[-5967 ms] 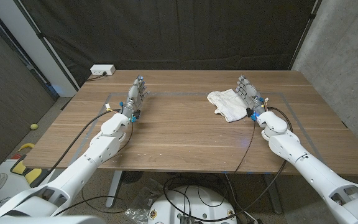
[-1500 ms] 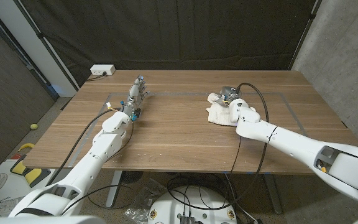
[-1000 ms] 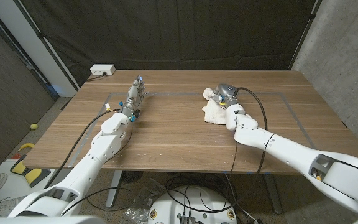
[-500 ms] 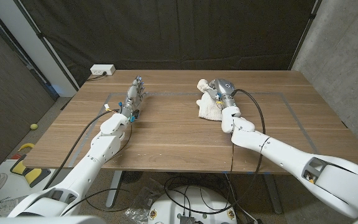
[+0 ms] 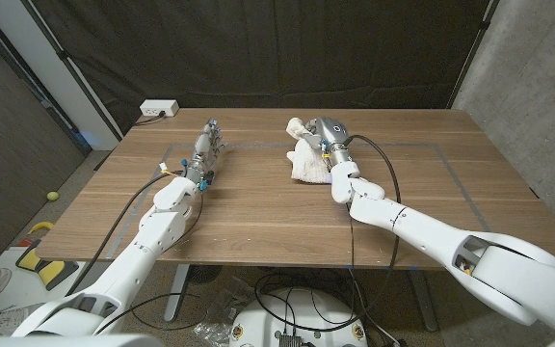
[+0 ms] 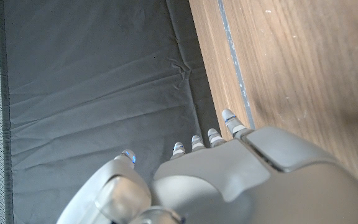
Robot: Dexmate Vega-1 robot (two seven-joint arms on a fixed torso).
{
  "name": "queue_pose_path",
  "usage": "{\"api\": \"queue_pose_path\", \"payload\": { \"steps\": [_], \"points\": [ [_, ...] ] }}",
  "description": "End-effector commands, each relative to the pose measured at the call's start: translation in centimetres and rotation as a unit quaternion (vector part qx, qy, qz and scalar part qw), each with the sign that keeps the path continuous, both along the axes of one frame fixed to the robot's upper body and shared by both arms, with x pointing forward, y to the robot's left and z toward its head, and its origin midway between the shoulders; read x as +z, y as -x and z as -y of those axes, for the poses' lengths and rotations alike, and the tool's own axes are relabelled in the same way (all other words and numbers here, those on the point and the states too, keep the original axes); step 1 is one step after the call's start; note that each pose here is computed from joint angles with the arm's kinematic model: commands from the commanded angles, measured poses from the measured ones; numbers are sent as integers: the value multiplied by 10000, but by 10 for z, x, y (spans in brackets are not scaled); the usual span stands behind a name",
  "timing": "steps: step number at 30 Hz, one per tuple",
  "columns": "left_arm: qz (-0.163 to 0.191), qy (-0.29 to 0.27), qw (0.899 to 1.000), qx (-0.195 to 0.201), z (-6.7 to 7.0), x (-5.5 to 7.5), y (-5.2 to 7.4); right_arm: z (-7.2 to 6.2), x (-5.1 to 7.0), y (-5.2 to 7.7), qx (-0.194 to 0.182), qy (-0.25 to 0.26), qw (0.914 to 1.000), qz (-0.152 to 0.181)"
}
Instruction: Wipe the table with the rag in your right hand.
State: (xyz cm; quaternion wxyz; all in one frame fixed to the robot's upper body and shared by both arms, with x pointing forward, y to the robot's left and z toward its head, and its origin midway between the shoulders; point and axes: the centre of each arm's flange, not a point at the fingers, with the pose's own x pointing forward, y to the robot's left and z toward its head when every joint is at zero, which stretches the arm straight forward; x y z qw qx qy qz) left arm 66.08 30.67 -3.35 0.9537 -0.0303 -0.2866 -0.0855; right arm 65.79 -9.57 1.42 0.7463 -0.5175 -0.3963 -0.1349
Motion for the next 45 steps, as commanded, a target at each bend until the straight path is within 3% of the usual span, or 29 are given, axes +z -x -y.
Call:
{"api": "queue_pose_path", "payload": {
  "steps": [1,14,19,29,38,40,45],
  "points": [
    [-3,44,10000,5,-4,-3,-2,-40,11,-3,457,268,9984,198],
    [3,62,10000,26,-8,-3,-1,-76,18,-30,610,661,9959,134],
    [-4,79,10000,40,-9,-4,-1,-84,15,-46,499,889,9947,-96],
    [7,114,9999,92,-14,-6,1,-91,-4,-66,100,1474,9825,-1138],
    [21,110,9999,60,-13,-5,0,-95,-27,-71,-115,2023,9662,-1597],
    [25,103,9999,50,-13,-5,0,-96,-30,-73,-187,2126,9611,-1752],
    [44,88,9999,43,-12,-4,1,-102,-32,-72,-215,2297,9565,-1784]
  ]
}}
